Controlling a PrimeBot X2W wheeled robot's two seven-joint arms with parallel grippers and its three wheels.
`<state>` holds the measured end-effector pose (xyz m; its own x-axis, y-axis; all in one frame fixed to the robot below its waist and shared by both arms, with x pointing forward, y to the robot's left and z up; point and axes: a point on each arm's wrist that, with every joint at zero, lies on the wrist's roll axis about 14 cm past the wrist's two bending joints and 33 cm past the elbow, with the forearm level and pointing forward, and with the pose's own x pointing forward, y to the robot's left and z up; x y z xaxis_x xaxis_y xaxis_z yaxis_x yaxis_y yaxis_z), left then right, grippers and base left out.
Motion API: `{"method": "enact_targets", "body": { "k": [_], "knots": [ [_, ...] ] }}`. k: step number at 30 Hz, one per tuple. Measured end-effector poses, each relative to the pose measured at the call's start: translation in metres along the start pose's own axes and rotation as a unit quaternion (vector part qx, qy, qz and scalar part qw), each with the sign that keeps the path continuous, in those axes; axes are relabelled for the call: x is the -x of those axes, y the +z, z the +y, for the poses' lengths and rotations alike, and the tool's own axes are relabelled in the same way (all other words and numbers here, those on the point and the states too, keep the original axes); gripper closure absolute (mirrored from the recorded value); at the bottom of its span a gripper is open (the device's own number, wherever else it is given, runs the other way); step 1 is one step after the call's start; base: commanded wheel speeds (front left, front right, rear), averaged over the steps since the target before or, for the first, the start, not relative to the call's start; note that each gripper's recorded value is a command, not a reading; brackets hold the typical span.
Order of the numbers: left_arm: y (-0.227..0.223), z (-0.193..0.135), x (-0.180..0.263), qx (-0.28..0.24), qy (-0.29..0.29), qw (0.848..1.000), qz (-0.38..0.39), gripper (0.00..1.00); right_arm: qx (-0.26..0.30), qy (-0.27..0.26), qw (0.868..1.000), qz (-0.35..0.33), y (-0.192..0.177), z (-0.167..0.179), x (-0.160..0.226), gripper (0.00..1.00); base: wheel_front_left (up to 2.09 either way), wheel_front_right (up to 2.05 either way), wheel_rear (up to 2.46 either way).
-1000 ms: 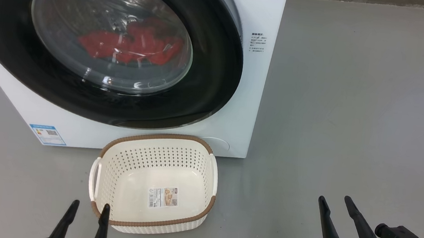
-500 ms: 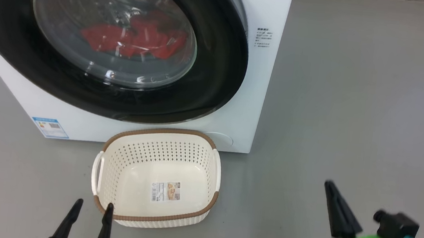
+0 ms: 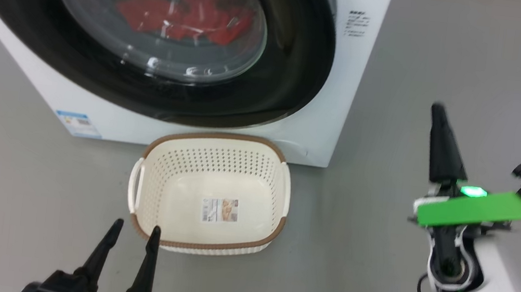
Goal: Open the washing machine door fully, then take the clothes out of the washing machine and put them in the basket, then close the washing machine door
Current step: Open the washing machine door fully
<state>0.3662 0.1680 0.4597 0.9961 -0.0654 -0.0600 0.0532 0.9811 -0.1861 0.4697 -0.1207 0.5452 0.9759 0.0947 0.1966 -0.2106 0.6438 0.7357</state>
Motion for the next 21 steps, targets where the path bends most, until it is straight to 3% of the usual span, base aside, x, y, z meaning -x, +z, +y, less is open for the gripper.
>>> {"method": "enact_targets", "body": {
  "k": [8,13,21],
  "knots": [
    [-0.004,0.006,-0.010,0.003,0.009,1.000,0.006,0.00,-0.162,0.032,0.986,0.004,-0.003,0.021,-0.045,1.00,0.00,0.00,0.00],
    [-0.007,0.012,-0.014,0.005,0.020,1.000,0.011,0.00,-0.267,0.046,0.961,0.046,-0.011,0.032,-0.070,1.00,0.00,0.00,0.00],
    [-0.012,0.020,-0.022,0.013,0.035,0.999,0.018,0.00,-0.383,0.076,0.911,0.130,-0.025,0.039,-0.104,1.00,0.00,0.00,0.00]
  ]
}}
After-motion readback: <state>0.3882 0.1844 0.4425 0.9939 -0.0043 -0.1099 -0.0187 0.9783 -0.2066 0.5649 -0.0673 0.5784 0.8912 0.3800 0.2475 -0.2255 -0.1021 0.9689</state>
